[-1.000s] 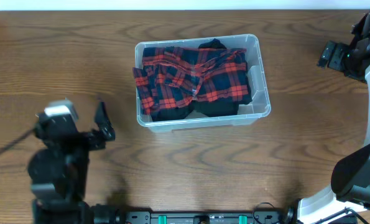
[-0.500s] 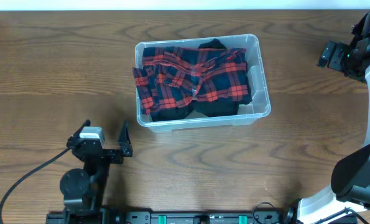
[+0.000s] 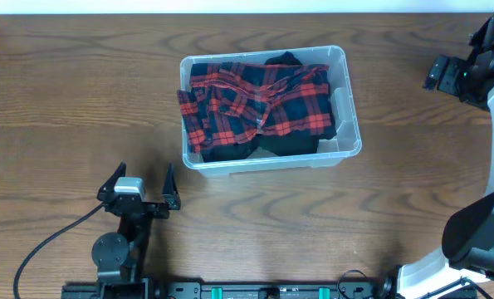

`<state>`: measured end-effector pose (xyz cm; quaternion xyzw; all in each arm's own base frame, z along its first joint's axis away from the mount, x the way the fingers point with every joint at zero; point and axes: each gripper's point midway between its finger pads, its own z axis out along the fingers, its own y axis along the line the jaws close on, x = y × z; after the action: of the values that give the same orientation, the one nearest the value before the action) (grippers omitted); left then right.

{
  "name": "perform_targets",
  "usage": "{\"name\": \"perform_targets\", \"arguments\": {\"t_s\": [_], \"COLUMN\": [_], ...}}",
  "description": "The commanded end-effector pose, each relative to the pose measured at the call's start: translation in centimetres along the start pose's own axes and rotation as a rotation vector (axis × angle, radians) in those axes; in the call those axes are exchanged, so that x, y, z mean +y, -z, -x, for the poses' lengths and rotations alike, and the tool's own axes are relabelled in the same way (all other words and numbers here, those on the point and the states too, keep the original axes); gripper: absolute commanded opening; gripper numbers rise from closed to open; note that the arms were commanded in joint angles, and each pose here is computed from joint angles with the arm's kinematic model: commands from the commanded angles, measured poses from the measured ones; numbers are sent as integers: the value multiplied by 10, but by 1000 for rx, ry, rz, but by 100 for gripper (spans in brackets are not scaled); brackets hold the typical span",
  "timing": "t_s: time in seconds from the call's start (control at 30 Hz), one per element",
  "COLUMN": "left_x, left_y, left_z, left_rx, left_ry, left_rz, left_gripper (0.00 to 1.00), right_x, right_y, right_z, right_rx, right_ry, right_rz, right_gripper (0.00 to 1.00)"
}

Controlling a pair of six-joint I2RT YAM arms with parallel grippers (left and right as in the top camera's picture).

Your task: Pack container

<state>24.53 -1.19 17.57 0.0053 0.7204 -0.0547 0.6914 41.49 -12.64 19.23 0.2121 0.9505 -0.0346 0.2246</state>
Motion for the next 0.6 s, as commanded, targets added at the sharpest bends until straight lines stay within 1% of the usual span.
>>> {"name": "perform_targets", "arguments": {"t_s": [0.0,0.2,0.33,0.57], "left_x": [4,5,6,6], "left_y": [0,-1,0,0], "left_z": [-8,-20,-36,-35], "left_rx": [-3,37,103,100], "left_ry": [-3,2,10,9], "left_rz": [17,20,28,28], "left_gripper": [98,98,98,98], "right_x": [-2,-2,-2,-2], "right_y": [-2,-2,-2,-2], "right_z": [0,0,0,0], "right_rx": [4,4,4,4], "right_ry": [-16,-16,-16,-16], "right_rz": [-6,-6,-6,-6], "right_gripper": [99,99,99,99]}}
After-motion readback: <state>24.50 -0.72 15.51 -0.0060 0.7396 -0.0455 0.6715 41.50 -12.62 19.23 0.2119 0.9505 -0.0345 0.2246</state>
